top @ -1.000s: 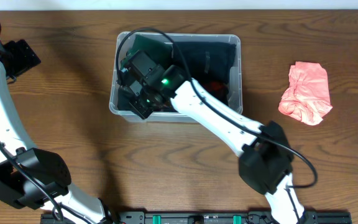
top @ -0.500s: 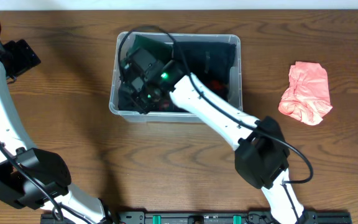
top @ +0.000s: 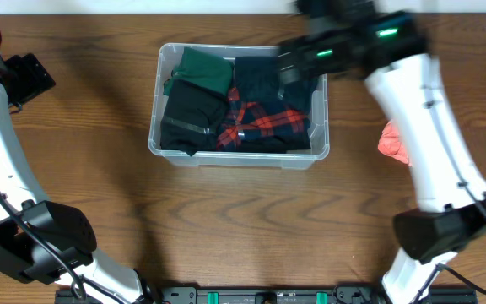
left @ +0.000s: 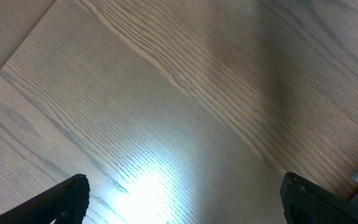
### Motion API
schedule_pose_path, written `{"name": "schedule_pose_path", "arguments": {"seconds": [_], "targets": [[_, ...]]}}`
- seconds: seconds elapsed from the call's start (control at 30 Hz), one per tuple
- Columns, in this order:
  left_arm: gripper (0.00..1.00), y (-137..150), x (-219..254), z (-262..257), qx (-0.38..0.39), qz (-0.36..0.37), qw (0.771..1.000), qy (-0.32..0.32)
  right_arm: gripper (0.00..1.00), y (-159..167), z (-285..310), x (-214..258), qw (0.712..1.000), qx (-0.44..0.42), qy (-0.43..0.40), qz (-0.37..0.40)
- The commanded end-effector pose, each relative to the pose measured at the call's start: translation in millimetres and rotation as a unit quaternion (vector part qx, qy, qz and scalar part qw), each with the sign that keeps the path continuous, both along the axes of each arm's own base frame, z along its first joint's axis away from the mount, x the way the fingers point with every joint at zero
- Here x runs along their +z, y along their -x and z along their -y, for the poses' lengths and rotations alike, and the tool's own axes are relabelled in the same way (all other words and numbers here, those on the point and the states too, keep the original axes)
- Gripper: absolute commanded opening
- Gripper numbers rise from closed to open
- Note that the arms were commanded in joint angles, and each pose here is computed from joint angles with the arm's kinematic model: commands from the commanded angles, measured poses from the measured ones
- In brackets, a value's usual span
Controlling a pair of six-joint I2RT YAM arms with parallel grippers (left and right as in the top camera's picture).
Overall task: Pack container
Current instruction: 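Withdraw the right gripper to the pink shirt on the table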
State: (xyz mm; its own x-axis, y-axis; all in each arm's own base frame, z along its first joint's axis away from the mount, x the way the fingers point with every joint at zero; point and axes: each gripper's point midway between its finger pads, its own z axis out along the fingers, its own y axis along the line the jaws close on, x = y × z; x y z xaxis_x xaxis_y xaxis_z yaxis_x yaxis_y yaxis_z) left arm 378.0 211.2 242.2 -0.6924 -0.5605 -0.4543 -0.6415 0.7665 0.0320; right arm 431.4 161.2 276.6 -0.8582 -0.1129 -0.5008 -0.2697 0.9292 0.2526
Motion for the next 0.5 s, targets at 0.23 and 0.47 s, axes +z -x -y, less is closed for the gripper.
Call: {"name": "schedule_pose_path", "arguments": {"seconds": [0.23,0.47], "targets": [[0.98,1.0,7.5,-2.0,0.008,0.009,1.000,-0.004,0.95,-8.4,204.1,-61.5,0.955,-0.277,0.012,-0.104],[0.98,1.0,7.5,-2.0,0.008,0.009,1.000,-0.004,0.98,3.7,286.4,-119.0,0.933,-0.340,-0.018,-0.119]]}}
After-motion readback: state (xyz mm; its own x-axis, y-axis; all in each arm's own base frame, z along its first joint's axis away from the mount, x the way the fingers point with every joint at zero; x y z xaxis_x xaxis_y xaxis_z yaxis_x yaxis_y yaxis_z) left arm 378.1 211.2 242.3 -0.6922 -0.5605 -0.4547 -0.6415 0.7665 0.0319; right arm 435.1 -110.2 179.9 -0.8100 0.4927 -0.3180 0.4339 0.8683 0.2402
